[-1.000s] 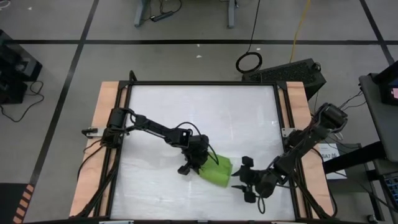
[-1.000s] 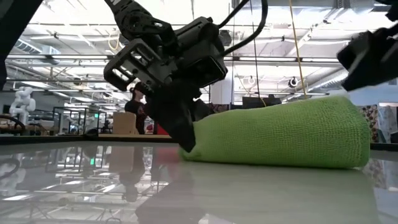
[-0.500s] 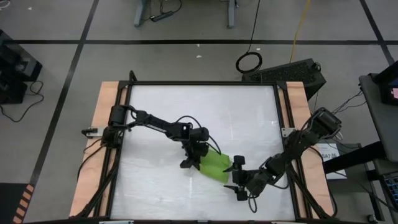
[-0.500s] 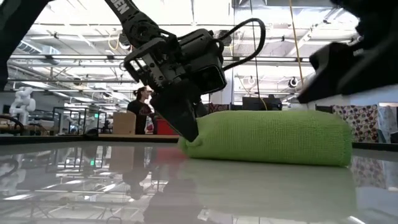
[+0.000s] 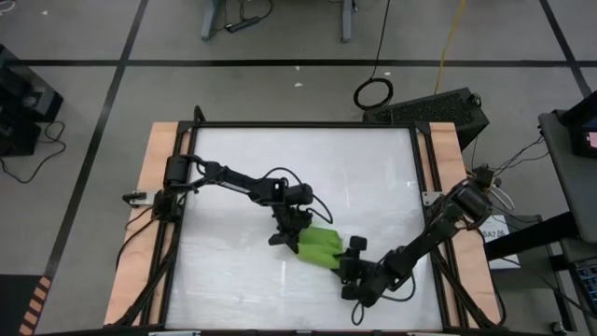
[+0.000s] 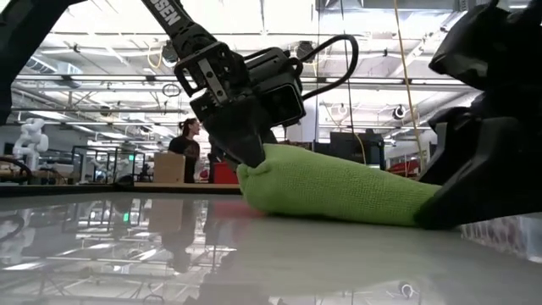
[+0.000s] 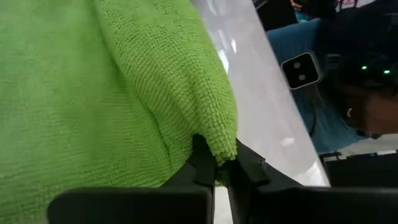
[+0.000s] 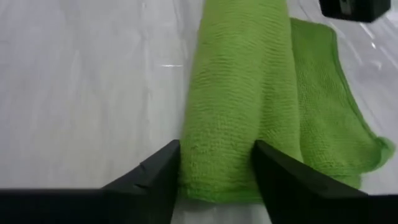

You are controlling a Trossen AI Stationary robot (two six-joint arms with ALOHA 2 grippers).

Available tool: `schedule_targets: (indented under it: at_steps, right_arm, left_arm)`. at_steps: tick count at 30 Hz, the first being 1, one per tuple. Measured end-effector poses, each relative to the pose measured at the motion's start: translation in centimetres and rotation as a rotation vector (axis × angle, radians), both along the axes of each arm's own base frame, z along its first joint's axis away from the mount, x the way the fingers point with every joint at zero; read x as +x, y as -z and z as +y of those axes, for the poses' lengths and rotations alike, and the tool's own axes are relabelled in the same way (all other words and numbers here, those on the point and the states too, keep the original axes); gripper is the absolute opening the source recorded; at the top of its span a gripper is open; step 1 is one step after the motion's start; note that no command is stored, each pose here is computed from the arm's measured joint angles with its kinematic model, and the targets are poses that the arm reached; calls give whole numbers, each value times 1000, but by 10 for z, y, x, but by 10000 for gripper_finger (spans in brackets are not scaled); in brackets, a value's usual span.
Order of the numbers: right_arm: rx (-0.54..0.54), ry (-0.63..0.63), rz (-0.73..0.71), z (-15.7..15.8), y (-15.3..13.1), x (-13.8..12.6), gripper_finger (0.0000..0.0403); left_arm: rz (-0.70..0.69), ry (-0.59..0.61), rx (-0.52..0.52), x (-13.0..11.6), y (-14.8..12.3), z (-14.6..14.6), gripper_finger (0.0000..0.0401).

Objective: Roll towel
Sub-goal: Roll the green microfiber cloth

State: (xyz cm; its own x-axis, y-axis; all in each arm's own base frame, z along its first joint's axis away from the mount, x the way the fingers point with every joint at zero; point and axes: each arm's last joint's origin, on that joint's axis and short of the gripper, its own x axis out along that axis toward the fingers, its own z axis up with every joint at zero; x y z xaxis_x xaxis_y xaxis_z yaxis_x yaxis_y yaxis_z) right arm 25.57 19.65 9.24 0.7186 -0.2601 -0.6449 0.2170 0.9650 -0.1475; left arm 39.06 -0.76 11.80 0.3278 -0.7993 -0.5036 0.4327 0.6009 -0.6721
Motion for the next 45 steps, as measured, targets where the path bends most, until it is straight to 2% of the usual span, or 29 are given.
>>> schedule_targets:
  at_steps: [3, 6, 10, 14, 17, 20, 24, 32, 39, 45]
  right_arm:
    - [35, 38, -15, 0, 0, 1, 147]
    - [75, 70, -20, -1, -2, 0, 87]
    - [169, 72, -4, 0, -6, 0, 14]
    - [255, 91, 12, 1, -9, -1, 20]
    - [306, 110, 19, 2, -9, -1, 17]
    - [346, 140, 18, 2, -9, -1, 8]
    - [401, 177, 15, 2, -11, -2, 5]
    - [531, 257, 10, 2, -22, -5, 5]
    - [595, 379, -79, -1, -26, -5, 5]
    - [622, 388, -103, 0, -28, -3, 5]
  left_arm:
    - [5, -22, 43, 0, 1, 1, 18]
    - [3, -42, 90, 0, 2, 2, 30]
    - [-31, -46, 126, 0, -5, 2, 98]
    - [-61, -65, 147, 0, -15, 5, 201]
    - [-85, -119, 228, -2, -29, 9, 245]
    - [-171, -121, 364, -5, -47, 4, 249]
    - [-324, -49, 477, -9, -69, -17, 232]
    - [-454, 67, 756, -15, -72, -59, 214]
    - [-529, 109, 807, -16, -66, -69, 214]
    - [-562, 171, 843, -12, -50, -69, 214]
